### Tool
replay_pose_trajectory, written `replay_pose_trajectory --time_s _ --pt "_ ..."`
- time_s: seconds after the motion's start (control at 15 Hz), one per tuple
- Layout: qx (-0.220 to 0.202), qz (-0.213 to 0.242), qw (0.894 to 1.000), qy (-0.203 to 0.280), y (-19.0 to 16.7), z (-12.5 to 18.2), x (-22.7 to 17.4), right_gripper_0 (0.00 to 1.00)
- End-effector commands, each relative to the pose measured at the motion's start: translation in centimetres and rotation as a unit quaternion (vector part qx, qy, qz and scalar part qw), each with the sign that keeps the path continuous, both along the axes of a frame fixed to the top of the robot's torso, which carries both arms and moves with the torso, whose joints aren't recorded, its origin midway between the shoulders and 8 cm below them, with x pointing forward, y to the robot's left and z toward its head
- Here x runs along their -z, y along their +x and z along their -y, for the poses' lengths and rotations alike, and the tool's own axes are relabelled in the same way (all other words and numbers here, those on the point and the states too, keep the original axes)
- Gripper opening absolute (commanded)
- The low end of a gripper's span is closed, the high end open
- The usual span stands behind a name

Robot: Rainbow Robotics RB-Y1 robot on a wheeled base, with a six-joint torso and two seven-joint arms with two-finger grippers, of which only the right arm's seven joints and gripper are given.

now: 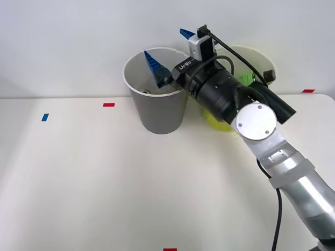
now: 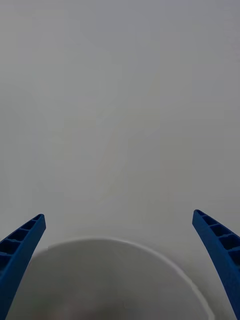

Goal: Put cans in the gray bin, plastic bottles in the light green bin

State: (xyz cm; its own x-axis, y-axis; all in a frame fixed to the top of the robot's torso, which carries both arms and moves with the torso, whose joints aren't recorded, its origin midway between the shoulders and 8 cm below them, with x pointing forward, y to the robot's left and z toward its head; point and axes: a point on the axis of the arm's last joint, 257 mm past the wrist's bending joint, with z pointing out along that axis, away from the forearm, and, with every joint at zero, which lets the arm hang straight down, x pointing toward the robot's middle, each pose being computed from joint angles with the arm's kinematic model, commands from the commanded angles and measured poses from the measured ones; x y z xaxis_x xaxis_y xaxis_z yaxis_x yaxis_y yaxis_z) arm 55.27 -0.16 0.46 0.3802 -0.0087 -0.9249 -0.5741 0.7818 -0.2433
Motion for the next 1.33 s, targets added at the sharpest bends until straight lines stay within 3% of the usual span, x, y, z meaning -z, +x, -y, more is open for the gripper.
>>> replay_pose_trajectory --time_s 0.07,0.6,0.87,1.33 --pt "0.010 0.000 1.000 0.012 -3.4 3.3 1.0 1.00" --pt "0.108 -0.018 0.992 0.063 -9.7 12.1 4.2 1.00" --pt "0.213 -0.017 0.975 0.068 -13.0 18.2 6.9 1.00" --pt "0.320 -0.039 0.944 0.069 -15.4 24.4 10.6 1.00"
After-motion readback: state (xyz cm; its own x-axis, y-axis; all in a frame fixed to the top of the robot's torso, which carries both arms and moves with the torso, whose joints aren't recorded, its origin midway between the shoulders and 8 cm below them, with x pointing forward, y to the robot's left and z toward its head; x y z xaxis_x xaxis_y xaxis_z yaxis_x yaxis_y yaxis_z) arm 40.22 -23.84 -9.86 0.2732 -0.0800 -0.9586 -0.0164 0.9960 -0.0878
